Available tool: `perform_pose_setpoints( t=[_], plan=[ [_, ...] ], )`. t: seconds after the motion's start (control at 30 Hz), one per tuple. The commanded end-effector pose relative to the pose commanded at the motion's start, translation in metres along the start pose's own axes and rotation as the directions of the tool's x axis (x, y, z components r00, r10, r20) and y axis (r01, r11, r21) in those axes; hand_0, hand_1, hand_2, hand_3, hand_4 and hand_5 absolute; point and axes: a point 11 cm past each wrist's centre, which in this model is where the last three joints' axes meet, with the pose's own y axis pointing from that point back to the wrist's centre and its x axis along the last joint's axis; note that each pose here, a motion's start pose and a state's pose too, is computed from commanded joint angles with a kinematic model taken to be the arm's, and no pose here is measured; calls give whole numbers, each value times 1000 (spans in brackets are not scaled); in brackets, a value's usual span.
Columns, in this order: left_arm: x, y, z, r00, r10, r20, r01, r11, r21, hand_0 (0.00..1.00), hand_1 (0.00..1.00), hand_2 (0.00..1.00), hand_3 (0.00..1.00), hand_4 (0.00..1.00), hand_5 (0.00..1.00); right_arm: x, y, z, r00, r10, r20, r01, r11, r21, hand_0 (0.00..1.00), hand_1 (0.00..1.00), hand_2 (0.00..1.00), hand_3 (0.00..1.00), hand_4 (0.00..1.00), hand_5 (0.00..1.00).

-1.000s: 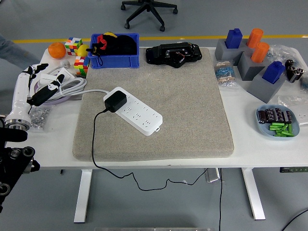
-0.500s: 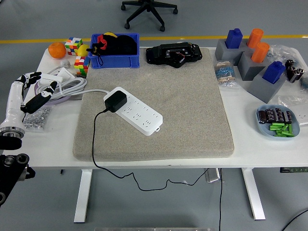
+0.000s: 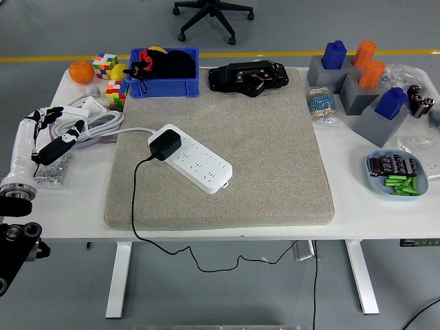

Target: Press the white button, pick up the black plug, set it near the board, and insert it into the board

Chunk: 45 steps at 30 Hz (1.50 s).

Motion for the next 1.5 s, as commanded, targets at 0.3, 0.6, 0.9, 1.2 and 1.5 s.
perform_pose_setpoints(
  t=[0.3, 0.6, 0.9, 1.2, 1.5],
  plan=[
    [-7, 4, -8, 999, -39, -18, 40, 998, 40, 792, 771, 742, 719, 817, 459, -3, 0, 3, 1000, -5, 10, 5, 1000, -4, 697, 638, 648, 591, 670, 415],
    [-6, 6, -6, 999, -41, -19, 42, 999, 20, 794, 765, 741, 720, 816, 459, -10, -1, 6, 1000, -17, 23, 17, 1000, -8, 697, 638, 649, 591, 670, 415],
    [-5, 4, -4, 999, -43, -16, 43, 999, 13, 792, 760, 742, 711, 805, 458, -8, -1, 3, 1000, -14, 24, 14, 1000, -5, 697, 639, 648, 592, 670, 416],
    [-4, 5, -5, 999, -47, -10, 48, 999, 15, 792, 759, 741, 710, 805, 459, -15, -1, 6, 999, -27, 25, 27, 1000, -10, 697, 639, 648, 592, 670, 416],
    [-3, 6, -6, 999, -47, -16, 47, 999, 18, 792, 755, 741, 707, 800, 462, -17, -1, 5, 999, -29, 23, 29, 1000, -11, 697, 639, 648, 592, 670, 417]
  ],
)
